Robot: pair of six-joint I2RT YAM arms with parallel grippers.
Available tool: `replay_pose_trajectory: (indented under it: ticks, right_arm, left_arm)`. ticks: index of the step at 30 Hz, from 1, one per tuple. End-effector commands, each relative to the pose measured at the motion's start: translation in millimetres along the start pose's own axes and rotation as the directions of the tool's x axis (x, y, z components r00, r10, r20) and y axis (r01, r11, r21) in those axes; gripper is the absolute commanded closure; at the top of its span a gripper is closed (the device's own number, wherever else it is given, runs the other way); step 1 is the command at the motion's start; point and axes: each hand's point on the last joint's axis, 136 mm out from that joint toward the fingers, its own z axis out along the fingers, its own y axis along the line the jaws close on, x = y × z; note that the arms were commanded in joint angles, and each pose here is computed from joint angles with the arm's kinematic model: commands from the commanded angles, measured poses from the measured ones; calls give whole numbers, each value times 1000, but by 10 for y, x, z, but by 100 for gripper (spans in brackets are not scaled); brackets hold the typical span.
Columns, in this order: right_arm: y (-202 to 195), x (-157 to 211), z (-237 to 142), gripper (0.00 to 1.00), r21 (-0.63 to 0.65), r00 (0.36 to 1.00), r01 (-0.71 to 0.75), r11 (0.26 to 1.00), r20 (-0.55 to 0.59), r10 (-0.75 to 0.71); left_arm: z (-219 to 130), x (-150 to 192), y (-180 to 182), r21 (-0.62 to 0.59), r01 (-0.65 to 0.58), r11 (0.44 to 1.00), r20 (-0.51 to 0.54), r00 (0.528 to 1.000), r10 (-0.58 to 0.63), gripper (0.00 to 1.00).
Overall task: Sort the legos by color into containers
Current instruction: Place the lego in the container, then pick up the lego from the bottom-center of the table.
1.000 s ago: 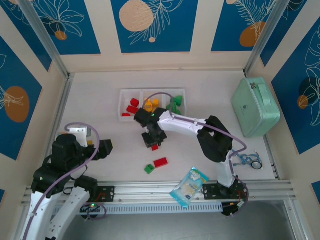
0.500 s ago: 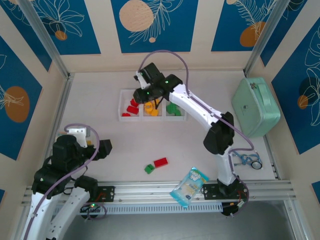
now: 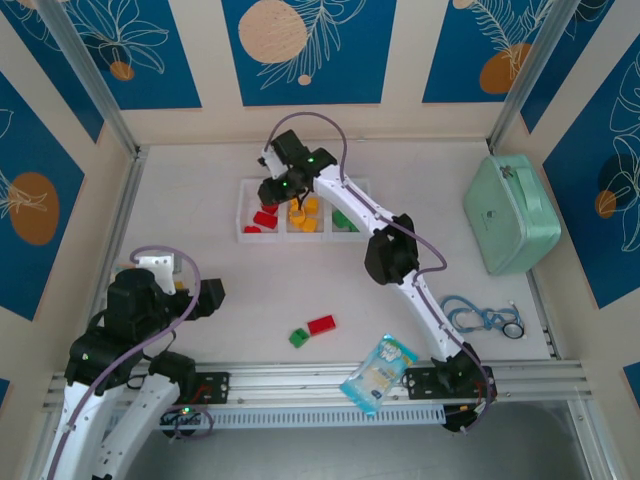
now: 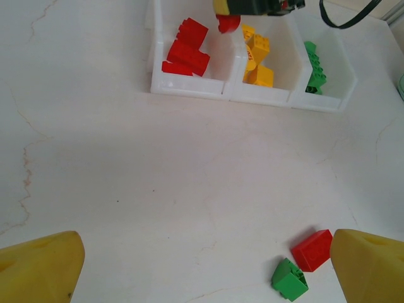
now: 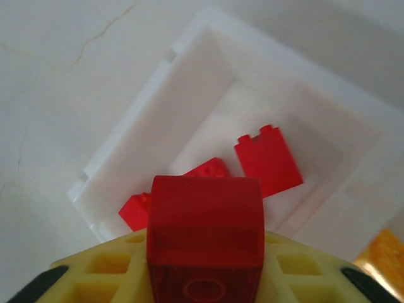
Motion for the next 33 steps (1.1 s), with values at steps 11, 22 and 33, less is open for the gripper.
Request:
replay_pose_trajectory:
  ticks: [11,22,33]
  right_arm:
    - [615,-175,-1198,6,-46,990,128,991,74,-124]
    - [1220,1871,-1580,7,-69,837,519,852,-163,-523]
    - [1417,3111,-1413,2,-134,317,943,303,96,-944]
  left_arm:
    - [110,32,63,-48,47,998,-59,997,-50,1]
    - [-148,68,76,-61,112,992,-41,993,-114,1]
    - [-827,703,-309,170,-4,985,-349,935,65,1]
